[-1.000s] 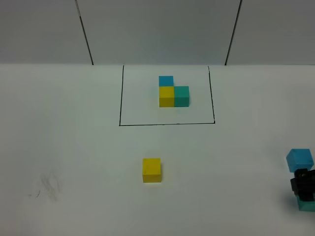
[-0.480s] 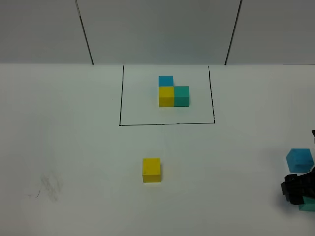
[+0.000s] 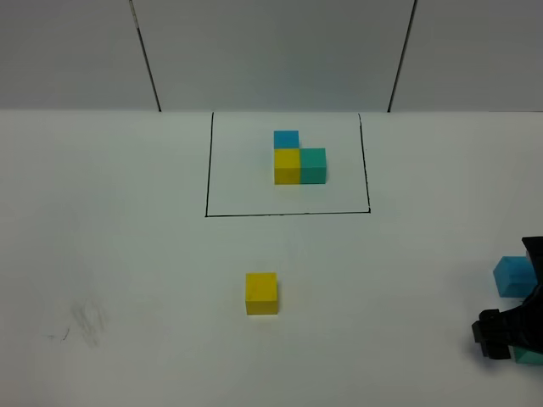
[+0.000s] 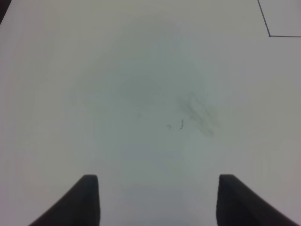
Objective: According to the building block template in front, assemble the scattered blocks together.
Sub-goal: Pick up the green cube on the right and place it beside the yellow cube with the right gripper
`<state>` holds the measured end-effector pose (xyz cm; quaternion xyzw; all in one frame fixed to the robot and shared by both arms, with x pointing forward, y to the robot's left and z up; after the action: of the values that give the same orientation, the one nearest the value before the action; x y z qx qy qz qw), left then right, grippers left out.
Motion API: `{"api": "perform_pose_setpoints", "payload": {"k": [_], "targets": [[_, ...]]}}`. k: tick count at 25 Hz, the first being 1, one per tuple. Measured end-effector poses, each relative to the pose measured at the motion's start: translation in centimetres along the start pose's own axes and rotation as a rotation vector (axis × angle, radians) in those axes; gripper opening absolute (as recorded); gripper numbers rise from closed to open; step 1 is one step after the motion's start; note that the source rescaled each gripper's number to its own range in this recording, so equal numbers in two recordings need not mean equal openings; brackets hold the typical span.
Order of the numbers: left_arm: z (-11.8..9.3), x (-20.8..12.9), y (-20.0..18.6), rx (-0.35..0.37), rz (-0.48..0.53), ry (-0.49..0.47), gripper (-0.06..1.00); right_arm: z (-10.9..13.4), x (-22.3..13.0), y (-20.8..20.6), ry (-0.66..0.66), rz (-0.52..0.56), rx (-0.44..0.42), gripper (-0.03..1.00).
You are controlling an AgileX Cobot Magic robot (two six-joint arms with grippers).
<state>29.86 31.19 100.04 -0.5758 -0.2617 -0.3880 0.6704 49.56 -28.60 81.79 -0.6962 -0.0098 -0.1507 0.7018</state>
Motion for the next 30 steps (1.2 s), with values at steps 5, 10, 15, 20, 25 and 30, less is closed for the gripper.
{"api": "perform_pose_setpoints", "payload": {"k": [5, 10, 15, 20, 25, 30], "targets": [[0.0, 0.0, 0.0, 0.0, 0.0, 0.0, 0.2, 0.0, 0.0, 0.1, 0.0, 0.001, 0.0, 0.47], [0.0, 0.0, 0.0, 0.0, 0.0, 0.0, 0.2, -0.1, 0.0, 0.1, 0.004, 0.0, 0.0, 0.0], [0.0, 0.0, 0.0, 0.0, 0.0, 0.0, 0.2, -0.5, 0.0, 0.0, 0.015, 0.006, -0.005, 0.0], [0.0, 0.0, 0.0, 0.0, 0.0, 0.0, 0.2, 0.7, 0.6, -2.2, -0.069, -0.059, 0.035, 0.0], [0.0, 0.0, 0.0, 0.0, 0.0, 0.0, 0.2, 3.8, 1.2, -4.9, -0.369, -0.089, 0.098, 0.0], [0.0, 0.0, 0.0, 0.0, 0.001, 0.0, 0.2, 7.4, 1.8, -6.8, -0.664, -0.113, 0.134, 0.0]]}}
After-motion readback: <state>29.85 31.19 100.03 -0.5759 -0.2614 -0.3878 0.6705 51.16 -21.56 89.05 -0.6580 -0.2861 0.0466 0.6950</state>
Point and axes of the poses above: a point on each arm's last joint axis where the gripper is mounted, y pointing out along that axis toward the gripper, z along the wrist's bending axis when the last joint is at zero, x = y × z, the point moved 8 cm from there along y, pointing out along that axis toward the gripper, and after that the axes turned 14 degrees about y, right-handed, at the moved point
